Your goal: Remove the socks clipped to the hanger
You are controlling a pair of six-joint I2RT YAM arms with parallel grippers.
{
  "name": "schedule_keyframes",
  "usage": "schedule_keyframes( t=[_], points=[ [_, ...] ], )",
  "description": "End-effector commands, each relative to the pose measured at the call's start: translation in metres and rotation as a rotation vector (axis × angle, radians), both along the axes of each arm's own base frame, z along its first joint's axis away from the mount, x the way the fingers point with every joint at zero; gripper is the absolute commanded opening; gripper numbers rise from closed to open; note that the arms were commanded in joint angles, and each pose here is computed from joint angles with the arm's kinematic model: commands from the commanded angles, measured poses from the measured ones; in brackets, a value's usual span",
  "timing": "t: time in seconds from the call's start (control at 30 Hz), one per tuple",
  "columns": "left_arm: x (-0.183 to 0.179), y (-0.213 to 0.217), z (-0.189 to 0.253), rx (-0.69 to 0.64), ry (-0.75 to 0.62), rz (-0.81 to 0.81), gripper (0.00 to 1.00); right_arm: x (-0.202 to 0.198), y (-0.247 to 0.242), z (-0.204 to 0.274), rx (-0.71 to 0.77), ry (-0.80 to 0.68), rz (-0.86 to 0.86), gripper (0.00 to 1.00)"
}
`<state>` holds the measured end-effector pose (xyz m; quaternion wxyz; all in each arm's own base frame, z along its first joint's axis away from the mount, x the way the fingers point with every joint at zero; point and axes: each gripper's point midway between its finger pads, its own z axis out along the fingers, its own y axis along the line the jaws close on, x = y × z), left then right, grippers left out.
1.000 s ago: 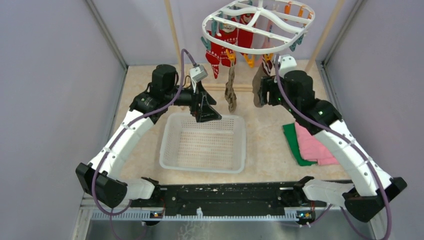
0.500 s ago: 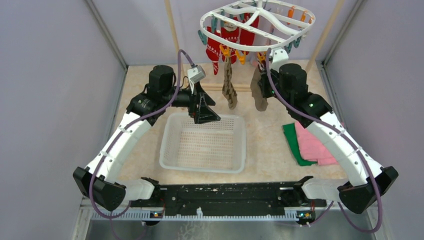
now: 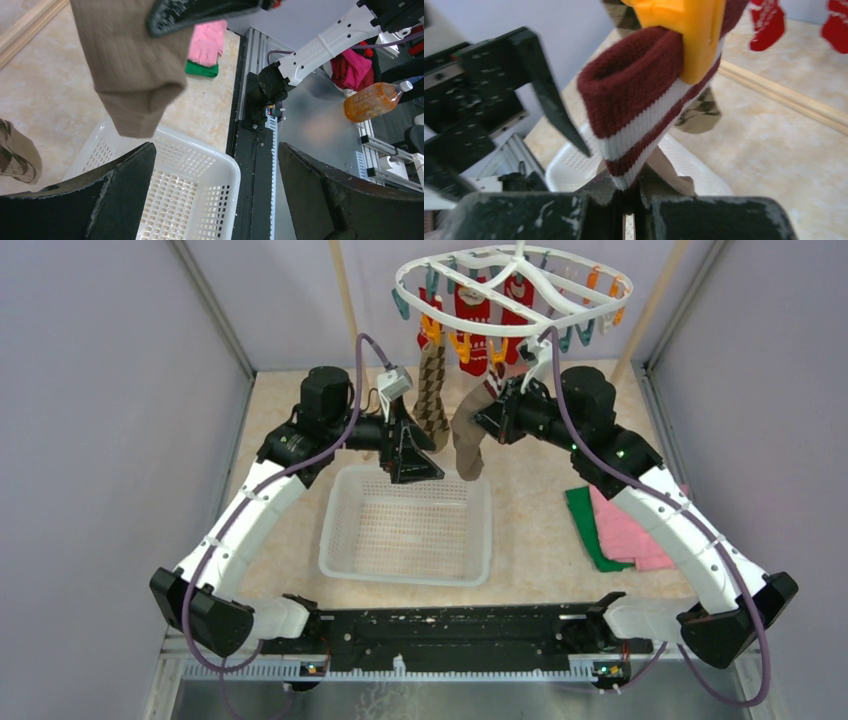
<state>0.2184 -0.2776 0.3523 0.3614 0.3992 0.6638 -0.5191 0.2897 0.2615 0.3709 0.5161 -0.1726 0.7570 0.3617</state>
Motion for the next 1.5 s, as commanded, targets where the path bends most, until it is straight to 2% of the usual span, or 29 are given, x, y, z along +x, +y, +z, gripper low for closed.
schedule_keyframes(
  t=[0.0,0.33,0.4,0.5,0.67,0.8,0.83,0.97,1.1,1.47],
  points=[
    [0.015,-0.01,0.02,-0.055,-0.044,-0.004,0.98,-0.022,0.025,0.043,0.136,-0.033,0.118,0.03],
    [0.03,-0.021,0.016,-0.075,-0.02,-0.024,0.98,-0.041,0.044,0.041,0.194,0.037,0.216,0.05],
    [0.032,-0.022,0.014,-0.076,-0.018,-0.03,0.94,-0.043,0.046,0.042,0.201,0.048,0.229,0.06],
    [0.033,-0.025,0.012,-0.082,0.001,-0.039,0.75,-0.046,0.044,0.04,0.205,0.055,0.231,0.1],
    [0.033,-0.025,0.015,-0.096,-0.004,-0.033,0.25,-0.051,0.04,0.038,0.208,0.06,0.227,0.18],
    [0.032,-0.024,0.018,-0.1,-0.008,-0.026,0.02,-0.049,0.033,0.036,0.192,0.056,0.19,0.35],
    [0.031,-0.023,0.019,-0.1,-0.015,-0.021,0.0,-0.048,0.03,0.036,0.18,0.053,0.168,0.4],
    [0.029,-0.02,0.021,-0.098,-0.032,-0.006,0.0,-0.037,0.005,0.036,0.085,0.012,0.041,0.56],
    [0.03,-0.018,0.019,-0.087,-0.027,0.015,0.0,-0.026,-0.026,0.05,0.002,-0.073,-0.09,0.67],
    [0.034,-0.018,0.006,-0.072,-0.006,0.048,0.0,0.023,-0.02,0.109,-0.049,-0.251,-0.182,0.73]
  ],
)
